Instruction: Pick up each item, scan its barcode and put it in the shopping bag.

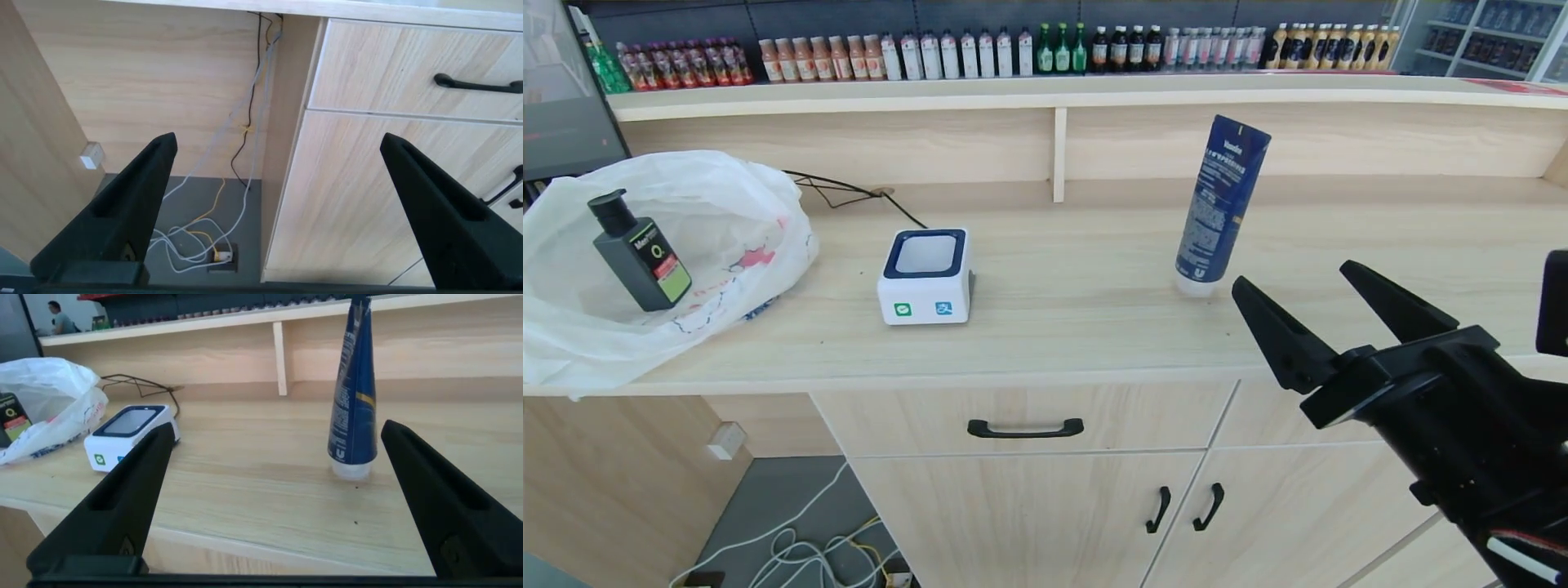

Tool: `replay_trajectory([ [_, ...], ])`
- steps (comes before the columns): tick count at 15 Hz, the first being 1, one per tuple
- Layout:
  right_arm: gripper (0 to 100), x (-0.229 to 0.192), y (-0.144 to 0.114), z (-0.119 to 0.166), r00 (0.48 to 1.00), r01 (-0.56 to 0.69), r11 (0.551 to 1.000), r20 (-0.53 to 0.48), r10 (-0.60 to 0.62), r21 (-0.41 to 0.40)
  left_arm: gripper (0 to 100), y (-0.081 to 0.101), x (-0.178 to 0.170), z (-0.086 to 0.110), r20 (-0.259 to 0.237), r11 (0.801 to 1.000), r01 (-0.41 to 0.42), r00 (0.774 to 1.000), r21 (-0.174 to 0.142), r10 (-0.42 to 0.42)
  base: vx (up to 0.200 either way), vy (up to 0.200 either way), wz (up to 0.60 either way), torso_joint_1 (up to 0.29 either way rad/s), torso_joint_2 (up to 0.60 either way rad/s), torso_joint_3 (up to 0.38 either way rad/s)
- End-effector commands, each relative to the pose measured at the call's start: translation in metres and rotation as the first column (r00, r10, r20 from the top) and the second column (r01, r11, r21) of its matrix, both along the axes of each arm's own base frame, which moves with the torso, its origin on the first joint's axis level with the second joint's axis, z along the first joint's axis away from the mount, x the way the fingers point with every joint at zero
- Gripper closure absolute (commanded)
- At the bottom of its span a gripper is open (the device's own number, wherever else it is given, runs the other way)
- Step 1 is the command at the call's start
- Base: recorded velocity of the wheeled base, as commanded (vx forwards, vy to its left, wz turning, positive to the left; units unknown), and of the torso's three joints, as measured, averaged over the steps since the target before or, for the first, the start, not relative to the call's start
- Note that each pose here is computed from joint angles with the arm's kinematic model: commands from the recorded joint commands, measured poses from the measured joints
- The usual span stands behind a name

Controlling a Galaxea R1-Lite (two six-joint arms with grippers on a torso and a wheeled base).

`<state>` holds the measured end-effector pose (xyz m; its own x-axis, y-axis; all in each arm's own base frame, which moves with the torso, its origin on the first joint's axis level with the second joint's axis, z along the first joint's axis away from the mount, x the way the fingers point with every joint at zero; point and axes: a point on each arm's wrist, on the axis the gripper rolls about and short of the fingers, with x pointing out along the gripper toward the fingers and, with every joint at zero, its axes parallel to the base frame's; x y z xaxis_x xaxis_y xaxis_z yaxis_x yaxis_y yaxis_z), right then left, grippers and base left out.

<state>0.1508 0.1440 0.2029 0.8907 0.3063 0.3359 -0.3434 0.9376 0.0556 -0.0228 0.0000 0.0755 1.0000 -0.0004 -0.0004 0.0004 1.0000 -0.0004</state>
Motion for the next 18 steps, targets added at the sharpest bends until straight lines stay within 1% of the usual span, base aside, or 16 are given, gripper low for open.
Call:
replay_trajectory([
  [1,0,0.002,0.002,-0.005,1.0,0.002,1.0,-0.015,-0.002,-0.014,0,0.0,0.0,0.0,0.0,1.0,0.0,1.0,-0.001,0.0,0.0,0.0,0.0,0.0,0.0,0.0],
  [2,0,0.006,0.003,-0.008,1.0,0.01,1.0,-0.029,-0.01,-0.02,0,0.0,0.0,0.0,0.0,1.0,0.0,1.0,-0.001,0.0,0.0,0.0,0.0,0.0,0.0,0.0],
  [3,0,0.012,-0.002,-0.016,0.998,0.038,0.999,-0.054,-0.04,-0.038,0,0.0,0.0,0.0,0.0,1.0,0.0,1.0,-0.001,0.0,0.0,0.0,0.0,0.0,0.0,0.0],
  [4,0,0.015,-0.003,-0.017,0.997,0.048,0.998,-0.057,-0.051,-0.041,0,0.0,0.0,0.0,0.0,1.0,0.0,1.0,-0.001,0.0,0.0,0.0,0.0,0.0,0.0,0.0],
  [5,0,0.021,-0.005,-0.016,0.997,0.05,0.997,-0.048,-0.052,-0.051,0,0.0,0.0,0.0,0.0,1.0,0.0,1.0,-0.001,0.0,0.0,0.0,0.0,0.0,0.0,0.0],
  [6,0,0.025,-0.005,-0.014,1.0,0.011,0.998,-0.026,-0.013,-0.063,0,0.0,0.0,0.0,0.0,1.0,0.0,1.0,-0.001,0.0,0.0,0.0,0.0,0.0,0.0,0.0],
  [7,0,0.027,-0.006,-0.012,1.0,0.001,0.998,-0.014,-0.002,-0.064,0,0.0,0.0,0.0,0.0,1.0,0.0,1.0,-0.001,0.0,0.0,0.0,0.0,0.0,0.0,0.0],
  [8,0,0.029,-0.007,-0.015,0.999,0.002,0.997,-0.044,-0.006,-0.083,0,0.0,0.0,0.0,0.0,1.0,0.0,1.0,-0.001,0.0,0.0,0.0,0.0,0.0,0.0,0.0],
  [9,0,0.031,-0.008,-0.018,0.997,-0.002,0.997,-0.074,-0.003,-0.079,0,0.0,0.0,0.0,0.0,1.0,0.0,1.0,-0.001,0.0,0.0,0.0,0.0,0.0,0.0,0.0],
  [11,0,0.044,-0.007,-0.009,0.996,-0.013,0.999,-0.085,0.009,-0.052,0,0.0,0.0,0.0,0.0,1.0,0.001,1.0,-0.001,-0.001,0.0,0.0,0.0,0.0,0.0,0.0],
  [13,0,0.057,-0.02,-0.007,0.992,-0.021,0.997,-0.127,0.012,-0.07,0,0.0,0.0,0.0,0.0,1.0,-0.002,1.0,-0.001,0.002,0.0,0.0,0.0,0.0,0.0,0.0],
  [16,0,0.078,-0.035,0.002,0.99,-0.048,0.994,-0.135,0.035,-0.096,0,0.0,0.0,0.0,0.0,1.0,0.0,1.0,-0.001,0.0,0.0,0.0,0.0,0.0,0.0,0.0],
  [18,0,0.088,-0.04,0.006,0.988,-0.068,0.995,-0.145,0.056,-0.078,0,0.0,0.0,0.0,0.0,1.0,0.0,1.0,-0.001,0.0,0.0,0.0,0.0,0.0,0.0,0.0],
])
